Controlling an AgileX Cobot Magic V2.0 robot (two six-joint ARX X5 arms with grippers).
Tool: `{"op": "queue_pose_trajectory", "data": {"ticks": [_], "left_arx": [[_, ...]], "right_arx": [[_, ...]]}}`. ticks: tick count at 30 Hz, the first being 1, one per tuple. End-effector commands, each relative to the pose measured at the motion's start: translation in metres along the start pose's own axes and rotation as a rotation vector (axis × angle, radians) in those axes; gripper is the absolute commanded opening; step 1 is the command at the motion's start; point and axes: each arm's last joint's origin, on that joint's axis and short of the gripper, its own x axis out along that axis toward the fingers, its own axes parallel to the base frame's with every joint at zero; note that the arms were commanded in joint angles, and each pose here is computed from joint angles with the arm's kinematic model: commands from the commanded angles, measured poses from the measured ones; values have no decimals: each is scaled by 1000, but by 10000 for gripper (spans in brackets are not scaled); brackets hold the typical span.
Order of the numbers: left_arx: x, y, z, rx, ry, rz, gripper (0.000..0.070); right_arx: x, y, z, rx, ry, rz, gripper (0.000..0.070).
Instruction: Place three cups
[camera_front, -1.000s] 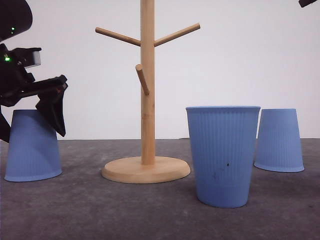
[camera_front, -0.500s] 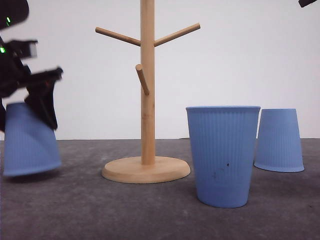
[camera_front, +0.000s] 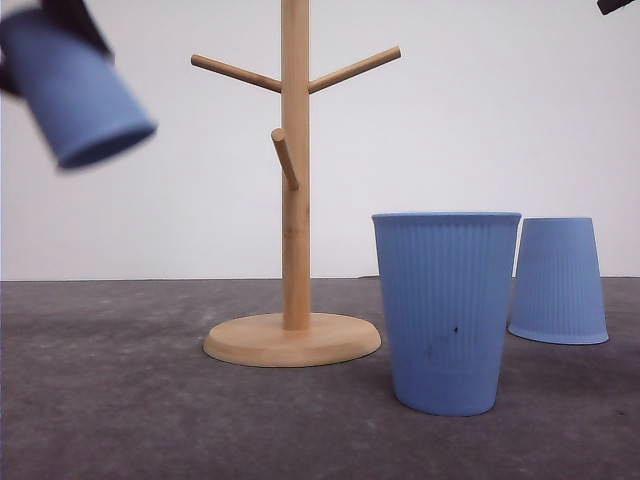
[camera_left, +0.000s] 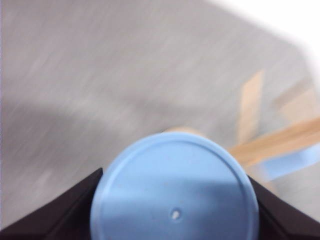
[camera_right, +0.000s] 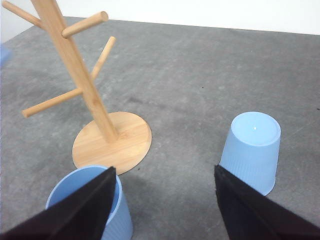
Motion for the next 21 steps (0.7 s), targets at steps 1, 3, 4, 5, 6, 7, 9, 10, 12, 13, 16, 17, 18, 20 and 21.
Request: {"op": "queue_pose_trajectory", "data": {"ticks": [1, 3, 4, 5, 6, 7, 9, 10, 12, 13, 16, 17, 18, 20, 21], "left_arx": [[-7, -7, 16, -40, -44, -47, 342], [-15, -10, 29, -52, -82, -80, 342], [-17, -11, 34, -60, -97, -100, 342], [-18, -12, 40, -72, -108, -125, 342], [-19, -12, 44, -94, -111, -158, 342], [-17, -12, 48, -114, -106, -200, 342], [-9, -11, 53, -158, -75, -281, 342], [-3, -9, 55, -178, -53, -307, 342], [9, -4, 56, -211, -5, -337, 342], [17, -2, 56, -223, 20, -341, 342], [36, 4, 54, -251, 83, -348, 342], [41, 6, 54, -256, 96, -351, 342], [46, 7, 53, -260, 106, -353, 342], [55, 9, 53, -267, 127, -364, 342], [59, 9, 52, -272, 137, -371, 342]], "right_arx": [[-2, 1, 5, 8, -22, 7, 396], [-2, 1, 5, 8, -22, 7, 396], [-2, 1, 5, 8, -23, 7, 396], [-2, 1, 5, 7, -25, 7, 396], [-2, 1, 5, 7, -26, 8, 396], [-2, 2, 5, 6, -29, 8, 396], [-2, 2, 6, 5, -37, 9, 396], [-2, 2, 7, 3, -42, 10, 396], [-2, 2, 8, 1, -53, 11, 396], [-2, 2, 8, 0, -57, 12, 396], [-2, 2, 9, -1, -62, 12, 396], [-2, 2, 9, -1, -61, 12, 396], [-2, 2, 9, -1, -61, 12, 396], [-2, 2, 9, -1, -61, 12, 396], [-2, 2, 9, -1, -61, 12, 396]]}}
